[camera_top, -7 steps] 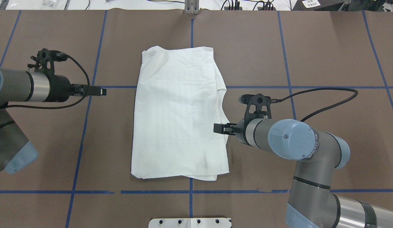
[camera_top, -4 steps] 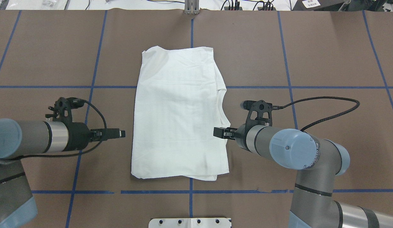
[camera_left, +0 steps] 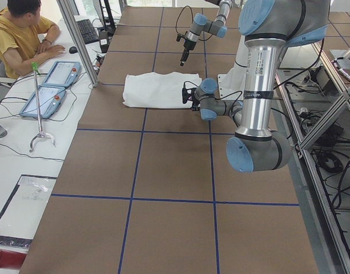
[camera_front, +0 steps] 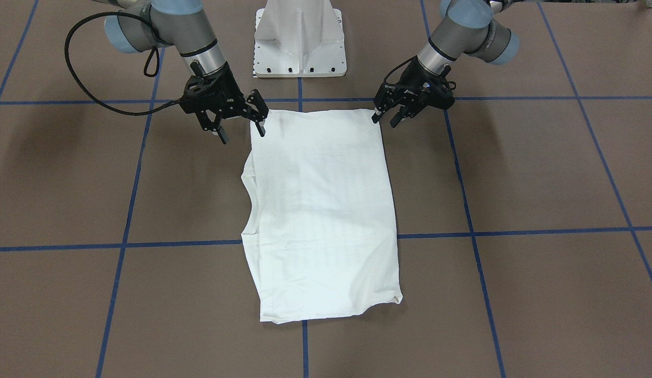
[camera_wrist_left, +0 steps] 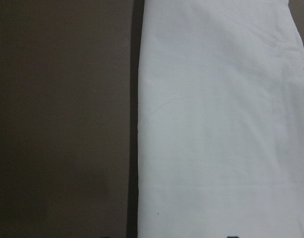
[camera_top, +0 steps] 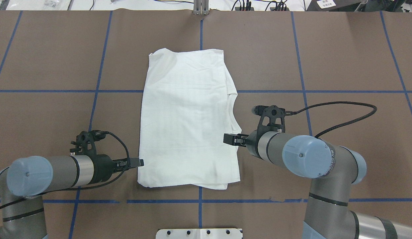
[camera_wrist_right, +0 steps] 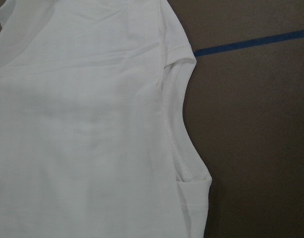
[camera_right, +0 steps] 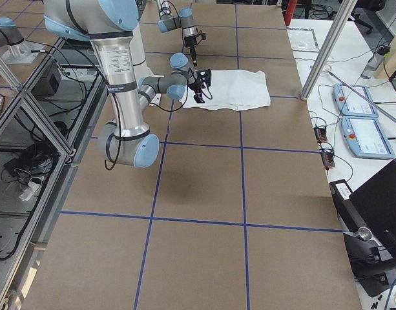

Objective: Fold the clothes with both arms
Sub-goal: 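Lower the left gripper to the shirt edge nearest the robot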

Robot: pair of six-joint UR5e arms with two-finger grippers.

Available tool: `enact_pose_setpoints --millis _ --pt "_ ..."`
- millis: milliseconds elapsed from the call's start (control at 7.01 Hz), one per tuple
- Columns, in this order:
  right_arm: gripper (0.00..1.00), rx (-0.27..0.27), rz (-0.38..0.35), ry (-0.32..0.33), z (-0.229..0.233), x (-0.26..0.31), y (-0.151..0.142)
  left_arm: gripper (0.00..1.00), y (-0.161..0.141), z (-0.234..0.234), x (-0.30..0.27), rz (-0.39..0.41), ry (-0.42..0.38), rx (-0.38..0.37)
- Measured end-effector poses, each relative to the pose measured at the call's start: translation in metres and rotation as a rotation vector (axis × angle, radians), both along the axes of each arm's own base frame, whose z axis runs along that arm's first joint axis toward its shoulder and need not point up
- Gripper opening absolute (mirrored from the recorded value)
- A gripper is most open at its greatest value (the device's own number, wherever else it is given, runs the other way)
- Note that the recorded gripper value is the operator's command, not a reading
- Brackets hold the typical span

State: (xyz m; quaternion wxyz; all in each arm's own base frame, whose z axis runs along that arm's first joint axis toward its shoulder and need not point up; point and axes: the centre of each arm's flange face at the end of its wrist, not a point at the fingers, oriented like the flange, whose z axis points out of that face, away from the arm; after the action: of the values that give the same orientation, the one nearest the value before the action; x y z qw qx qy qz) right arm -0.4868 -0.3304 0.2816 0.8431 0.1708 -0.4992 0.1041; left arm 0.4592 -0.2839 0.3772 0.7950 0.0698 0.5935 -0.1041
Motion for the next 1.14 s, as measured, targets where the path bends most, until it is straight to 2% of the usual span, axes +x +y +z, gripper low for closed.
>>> enact_pose_setpoints --millis 570,1140 --pt "1.00 0.000 -0.002 0.003 0.001 -0.002 0.001 0.65 0.024 -0.006 0.023 0.052 0.009 0.002" --pt "1.00 0.000 -0.003 0.003 0.002 -0.002 0.002 0.65 0.025 -0.006 0.031 0.056 0.008 0.002"
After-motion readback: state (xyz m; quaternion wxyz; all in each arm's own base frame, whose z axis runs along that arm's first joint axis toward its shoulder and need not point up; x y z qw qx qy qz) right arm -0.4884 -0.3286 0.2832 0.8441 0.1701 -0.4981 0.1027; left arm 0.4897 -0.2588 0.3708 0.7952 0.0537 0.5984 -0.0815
